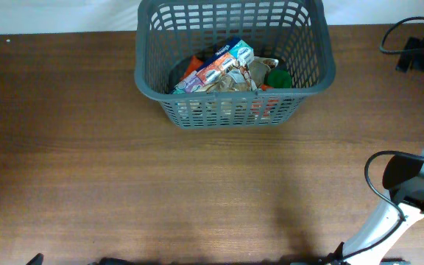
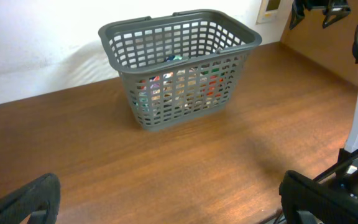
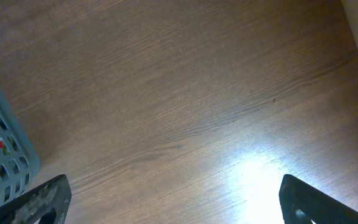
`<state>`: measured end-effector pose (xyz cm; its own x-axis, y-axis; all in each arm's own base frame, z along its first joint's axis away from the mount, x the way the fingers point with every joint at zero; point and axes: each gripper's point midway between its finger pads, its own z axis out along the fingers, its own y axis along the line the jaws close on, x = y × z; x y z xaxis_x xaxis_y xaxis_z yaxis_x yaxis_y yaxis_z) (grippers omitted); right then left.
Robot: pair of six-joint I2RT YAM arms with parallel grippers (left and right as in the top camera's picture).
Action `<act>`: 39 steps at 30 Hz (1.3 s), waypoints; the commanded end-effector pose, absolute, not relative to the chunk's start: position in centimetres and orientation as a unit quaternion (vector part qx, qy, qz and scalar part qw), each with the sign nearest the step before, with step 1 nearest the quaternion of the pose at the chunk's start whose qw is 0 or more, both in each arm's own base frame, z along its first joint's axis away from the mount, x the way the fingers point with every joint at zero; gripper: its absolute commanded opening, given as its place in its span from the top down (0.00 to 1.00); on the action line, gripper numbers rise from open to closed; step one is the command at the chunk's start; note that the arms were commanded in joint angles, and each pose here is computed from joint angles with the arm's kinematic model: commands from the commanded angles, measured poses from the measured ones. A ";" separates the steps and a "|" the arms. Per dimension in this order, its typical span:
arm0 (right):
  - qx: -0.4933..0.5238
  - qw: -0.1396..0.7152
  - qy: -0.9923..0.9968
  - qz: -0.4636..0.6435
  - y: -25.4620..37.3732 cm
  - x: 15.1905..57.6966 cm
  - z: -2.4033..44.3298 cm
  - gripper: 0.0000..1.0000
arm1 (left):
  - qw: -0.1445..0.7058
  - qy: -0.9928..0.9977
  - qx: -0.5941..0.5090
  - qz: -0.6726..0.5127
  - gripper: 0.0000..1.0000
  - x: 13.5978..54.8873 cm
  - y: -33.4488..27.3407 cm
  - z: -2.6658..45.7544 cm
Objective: Pack container
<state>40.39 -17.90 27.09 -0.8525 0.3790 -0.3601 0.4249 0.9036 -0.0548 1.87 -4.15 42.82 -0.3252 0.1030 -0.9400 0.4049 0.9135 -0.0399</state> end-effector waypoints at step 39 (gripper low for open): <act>0.215 0.169 0.960 -0.062 -18.0 40.5 26.6 0.01 | 0.666 0.714 0.211 -0.040 0.01 8.5 -5.1 39.4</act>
<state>40.39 -17.90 27.09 -0.8523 0.3794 -0.3601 0.4252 0.9034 -0.0547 7.97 -5.02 40.36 -0.0393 0.2379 -0.9705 0.3690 0.9060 0.2072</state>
